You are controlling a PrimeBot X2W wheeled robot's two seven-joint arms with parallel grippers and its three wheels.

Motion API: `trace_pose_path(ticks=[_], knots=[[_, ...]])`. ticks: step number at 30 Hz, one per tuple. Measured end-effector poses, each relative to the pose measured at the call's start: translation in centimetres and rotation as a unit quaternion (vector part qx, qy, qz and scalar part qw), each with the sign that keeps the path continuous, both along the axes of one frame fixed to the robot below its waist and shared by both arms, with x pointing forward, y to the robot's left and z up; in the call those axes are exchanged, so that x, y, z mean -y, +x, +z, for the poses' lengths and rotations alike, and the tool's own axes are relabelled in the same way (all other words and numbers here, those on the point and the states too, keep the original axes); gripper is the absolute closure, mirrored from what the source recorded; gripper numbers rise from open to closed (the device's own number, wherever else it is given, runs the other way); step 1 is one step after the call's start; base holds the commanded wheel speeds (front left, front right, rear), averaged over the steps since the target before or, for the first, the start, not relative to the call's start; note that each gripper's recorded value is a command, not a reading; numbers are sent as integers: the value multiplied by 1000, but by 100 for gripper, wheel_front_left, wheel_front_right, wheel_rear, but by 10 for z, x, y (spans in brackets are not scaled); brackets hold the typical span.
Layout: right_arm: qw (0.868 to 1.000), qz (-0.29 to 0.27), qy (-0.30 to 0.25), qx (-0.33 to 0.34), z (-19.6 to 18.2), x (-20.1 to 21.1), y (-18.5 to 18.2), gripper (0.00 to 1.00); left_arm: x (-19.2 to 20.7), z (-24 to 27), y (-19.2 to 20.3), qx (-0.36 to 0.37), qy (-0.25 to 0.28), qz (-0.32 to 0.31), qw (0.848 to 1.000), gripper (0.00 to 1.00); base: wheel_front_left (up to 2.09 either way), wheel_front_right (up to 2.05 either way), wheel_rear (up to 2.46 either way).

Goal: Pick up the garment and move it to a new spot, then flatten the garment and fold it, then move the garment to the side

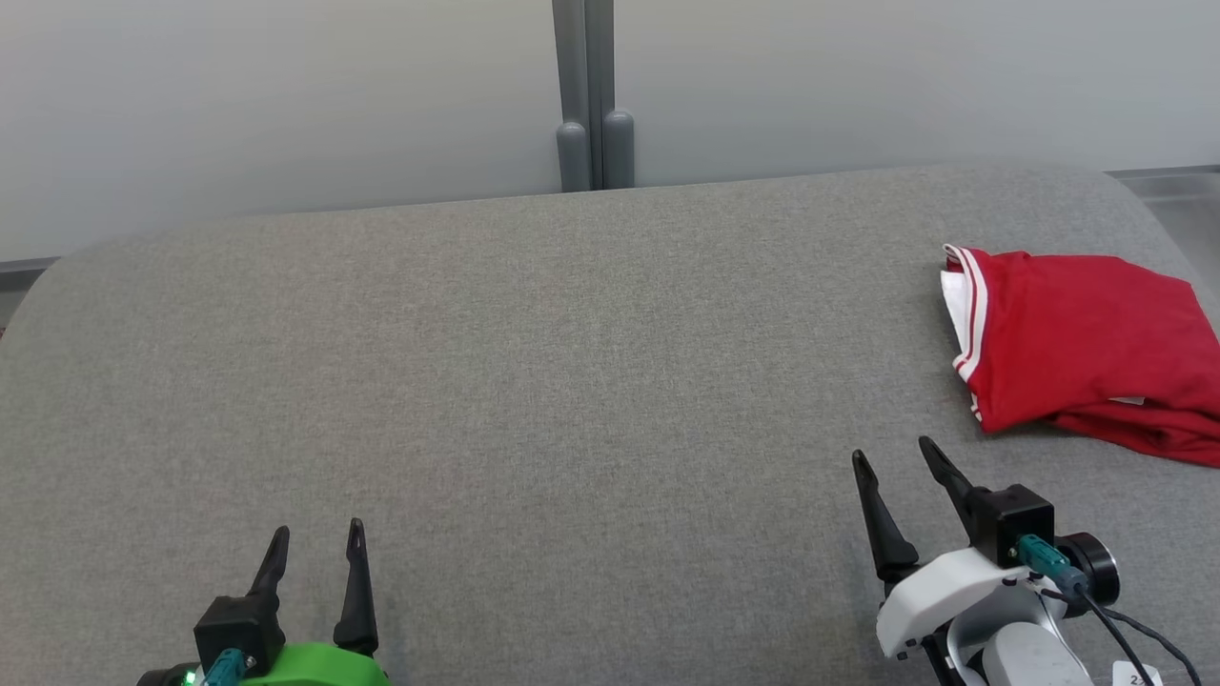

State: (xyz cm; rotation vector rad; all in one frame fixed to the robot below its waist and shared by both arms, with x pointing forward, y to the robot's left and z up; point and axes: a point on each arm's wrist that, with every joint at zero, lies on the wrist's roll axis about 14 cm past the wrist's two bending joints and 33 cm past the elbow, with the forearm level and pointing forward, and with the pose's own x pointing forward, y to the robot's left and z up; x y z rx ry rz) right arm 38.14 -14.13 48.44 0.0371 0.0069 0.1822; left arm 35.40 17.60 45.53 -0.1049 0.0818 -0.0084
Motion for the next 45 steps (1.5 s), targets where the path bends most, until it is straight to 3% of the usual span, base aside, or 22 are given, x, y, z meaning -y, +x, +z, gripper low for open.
trace_pose_path(ticks=[11, 22, 23, 30, 45], knots=[[999, -33, 2, -1, 0, 22, -6, 0, 16, -2, 8, -3, -7, -23, 1000, 0, 0, 0, 0], [1000, -26, 5, -5, -3, 17, -7, 0, 21, 0, 9, 0, -17, -32, 999, 0, 0, 0, 0], [1000, -25, 6, -8, -5, 16, -8, 100, 21, 0, 9, -1, -18, -32, 999, 100, 0, 0, 0], [998, -33, 19, -53, -31, 18, -21, 100, 20, -20, 0, -37, -31, -26, 999, 100, 0, 0, 0], [982, -78, 160, -69, -25, 33, -15, 100, 6, -18, 3, -52, -164, 22, 985, 100, 0, 0, 0]])
